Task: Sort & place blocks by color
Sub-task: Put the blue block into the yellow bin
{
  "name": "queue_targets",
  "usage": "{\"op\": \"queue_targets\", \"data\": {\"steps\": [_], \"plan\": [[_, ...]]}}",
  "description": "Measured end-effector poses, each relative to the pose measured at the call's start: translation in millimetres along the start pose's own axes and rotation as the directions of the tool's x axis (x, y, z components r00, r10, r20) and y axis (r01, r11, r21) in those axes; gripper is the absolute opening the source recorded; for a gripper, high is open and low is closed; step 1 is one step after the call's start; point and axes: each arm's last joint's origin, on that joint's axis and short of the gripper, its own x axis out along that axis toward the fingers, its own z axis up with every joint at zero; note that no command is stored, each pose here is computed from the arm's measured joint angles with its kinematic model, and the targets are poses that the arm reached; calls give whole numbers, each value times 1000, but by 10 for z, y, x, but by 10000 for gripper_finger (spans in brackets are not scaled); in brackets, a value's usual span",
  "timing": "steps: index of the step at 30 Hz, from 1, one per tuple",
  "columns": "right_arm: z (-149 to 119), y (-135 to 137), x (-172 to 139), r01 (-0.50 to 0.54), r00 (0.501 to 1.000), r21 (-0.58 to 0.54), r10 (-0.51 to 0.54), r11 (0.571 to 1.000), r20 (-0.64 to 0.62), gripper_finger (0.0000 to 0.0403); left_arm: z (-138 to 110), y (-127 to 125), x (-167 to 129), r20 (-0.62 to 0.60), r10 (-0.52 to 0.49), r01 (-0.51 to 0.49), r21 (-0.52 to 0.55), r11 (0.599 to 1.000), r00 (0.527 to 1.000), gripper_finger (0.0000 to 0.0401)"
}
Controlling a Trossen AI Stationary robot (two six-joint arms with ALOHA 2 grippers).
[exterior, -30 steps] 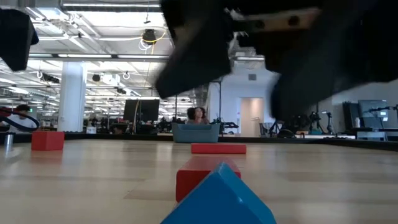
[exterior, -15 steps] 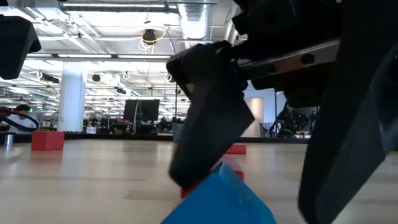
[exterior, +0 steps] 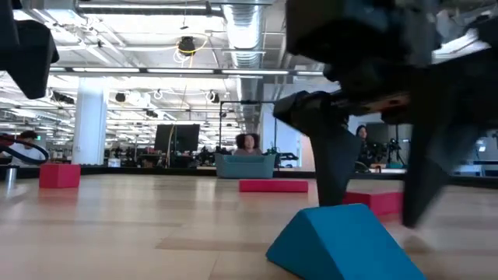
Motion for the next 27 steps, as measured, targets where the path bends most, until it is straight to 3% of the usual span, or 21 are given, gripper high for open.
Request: {"op": "queue_targets", "data": {"steps": [5, 12, 17, 23, 27], "plan": [[1, -16, -98, 33, 994, 123, -46, 992, 100, 270, 1, 1, 1, 5, 2, -2, 3, 1000, 1000, 265], [96, 271, 30, -25, 962, 85, 1, 996, 273, 269, 9, 3, 0, 29, 10, -10, 3, 1000, 1000, 265], [125, 377, 113, -36, 950, 63, 15, 997, 312, 269, 11, 3, 0, 29, 9, -10, 6, 1000, 1000, 265], [60, 569, 177, -83, 965, 141, 44, 987, 258, 269, 10, 0, 1, 24, 4, -4, 8, 1000, 1000, 265], [51, 733, 176, -106, 964, 132, 69, 986, 257, 269, 12, -3, 1, 25, 1, -1, 11, 1000, 1000, 265]]}}
